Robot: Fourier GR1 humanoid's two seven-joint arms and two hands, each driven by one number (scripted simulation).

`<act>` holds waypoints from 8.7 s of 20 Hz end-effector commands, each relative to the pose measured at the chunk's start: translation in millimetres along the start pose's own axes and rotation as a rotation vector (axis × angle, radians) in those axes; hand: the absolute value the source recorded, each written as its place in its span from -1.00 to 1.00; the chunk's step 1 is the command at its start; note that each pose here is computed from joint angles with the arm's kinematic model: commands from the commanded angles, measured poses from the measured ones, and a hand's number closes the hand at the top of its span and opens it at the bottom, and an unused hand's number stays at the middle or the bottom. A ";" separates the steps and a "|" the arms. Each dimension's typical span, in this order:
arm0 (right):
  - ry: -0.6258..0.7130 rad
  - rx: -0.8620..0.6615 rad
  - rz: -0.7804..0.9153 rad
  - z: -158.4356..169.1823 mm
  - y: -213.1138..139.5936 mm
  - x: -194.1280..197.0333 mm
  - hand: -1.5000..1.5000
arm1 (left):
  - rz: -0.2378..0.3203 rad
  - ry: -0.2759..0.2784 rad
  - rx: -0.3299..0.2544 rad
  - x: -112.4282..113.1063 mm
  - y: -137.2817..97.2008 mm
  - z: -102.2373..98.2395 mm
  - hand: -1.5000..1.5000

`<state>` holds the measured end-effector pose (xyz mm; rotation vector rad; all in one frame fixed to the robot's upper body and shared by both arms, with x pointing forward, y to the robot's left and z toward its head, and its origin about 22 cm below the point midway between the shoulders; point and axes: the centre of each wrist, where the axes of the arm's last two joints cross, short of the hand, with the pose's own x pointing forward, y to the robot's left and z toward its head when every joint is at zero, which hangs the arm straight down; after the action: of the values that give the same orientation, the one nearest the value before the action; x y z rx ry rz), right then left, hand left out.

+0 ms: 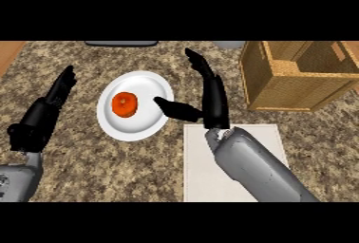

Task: Pick the cupcake from the placemat and place it in the basket

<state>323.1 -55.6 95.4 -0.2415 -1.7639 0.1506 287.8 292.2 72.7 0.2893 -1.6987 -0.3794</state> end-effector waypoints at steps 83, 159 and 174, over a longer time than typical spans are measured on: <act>0.788 0.744 1.082 1.2 -72.9 -71.4 -1.00 | -0.013 -0.023 0.015 -6.4 3.3 6.3 0.00; 0.017 0.470 0.850 -166.2 -348.5 158.2 1.00 | -0.009 -0.039 -0.018 14.1 -14.0 -2.5 0.00; 0.059 0.650 0.863 -168.8 -347.4 120.4 -1.00 | -0.004 -0.049 0.024 -5.3 1.1 -7.5 0.00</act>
<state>434.1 -369.7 330.2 -0.5907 -1.3769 1.2842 293.0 289.7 72.8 0.2857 -1.7379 -0.3906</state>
